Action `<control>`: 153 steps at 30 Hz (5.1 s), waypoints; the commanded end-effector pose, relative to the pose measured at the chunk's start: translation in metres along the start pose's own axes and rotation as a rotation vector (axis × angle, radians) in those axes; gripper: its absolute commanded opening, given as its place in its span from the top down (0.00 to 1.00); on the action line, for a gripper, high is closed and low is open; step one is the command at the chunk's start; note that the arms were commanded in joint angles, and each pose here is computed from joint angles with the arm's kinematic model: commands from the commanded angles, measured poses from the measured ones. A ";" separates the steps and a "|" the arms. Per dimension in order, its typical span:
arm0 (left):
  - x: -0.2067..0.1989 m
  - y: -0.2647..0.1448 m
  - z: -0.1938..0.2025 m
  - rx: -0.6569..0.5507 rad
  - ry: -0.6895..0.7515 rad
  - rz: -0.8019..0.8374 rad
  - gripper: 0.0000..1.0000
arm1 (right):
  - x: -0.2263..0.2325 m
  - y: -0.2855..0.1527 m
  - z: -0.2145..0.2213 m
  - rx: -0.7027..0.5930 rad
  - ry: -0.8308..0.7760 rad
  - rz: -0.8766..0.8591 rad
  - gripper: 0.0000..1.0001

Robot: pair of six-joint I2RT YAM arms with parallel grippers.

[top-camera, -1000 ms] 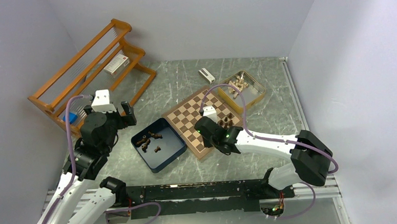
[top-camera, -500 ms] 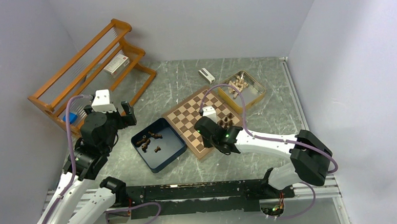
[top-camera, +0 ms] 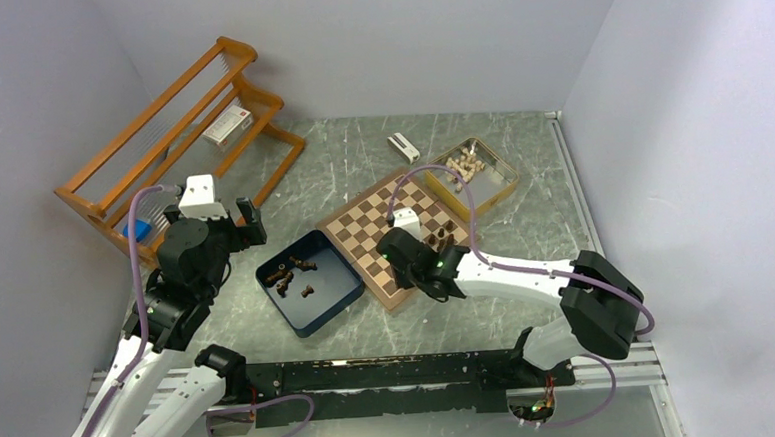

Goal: Set up the chess pieces on the board
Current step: Place the chess piece on the chessboard, then pick up the chess piece from the storage box, then place the chess piece on the chessboard.

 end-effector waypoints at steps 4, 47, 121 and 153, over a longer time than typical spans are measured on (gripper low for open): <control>-0.003 -0.001 -0.006 -0.029 -0.009 0.022 0.03 | 0.003 -0.005 -0.019 -0.036 0.000 0.012 0.67; 0.008 -0.013 -0.018 -0.090 -0.043 -0.062 0.04 | 0.149 0.075 -0.103 -0.231 -0.205 -0.450 0.67; -0.020 0.009 0.005 0.064 -0.044 0.150 0.09 | 0.081 0.009 -0.121 -0.385 -0.133 -0.351 1.00; -0.014 0.009 0.004 0.034 -0.009 0.120 0.03 | -0.051 0.012 -0.058 -0.245 0.051 0.028 0.98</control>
Point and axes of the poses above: each gripper's point midway between its finger pads, its own y axis out along the fingers, its own x axis along the line the jaws close on, z = x × y, the point moved 9 cm from there along -y, back along the fingers, and after that the axes turned 8 degrees about -y, right-handed, at the moved point
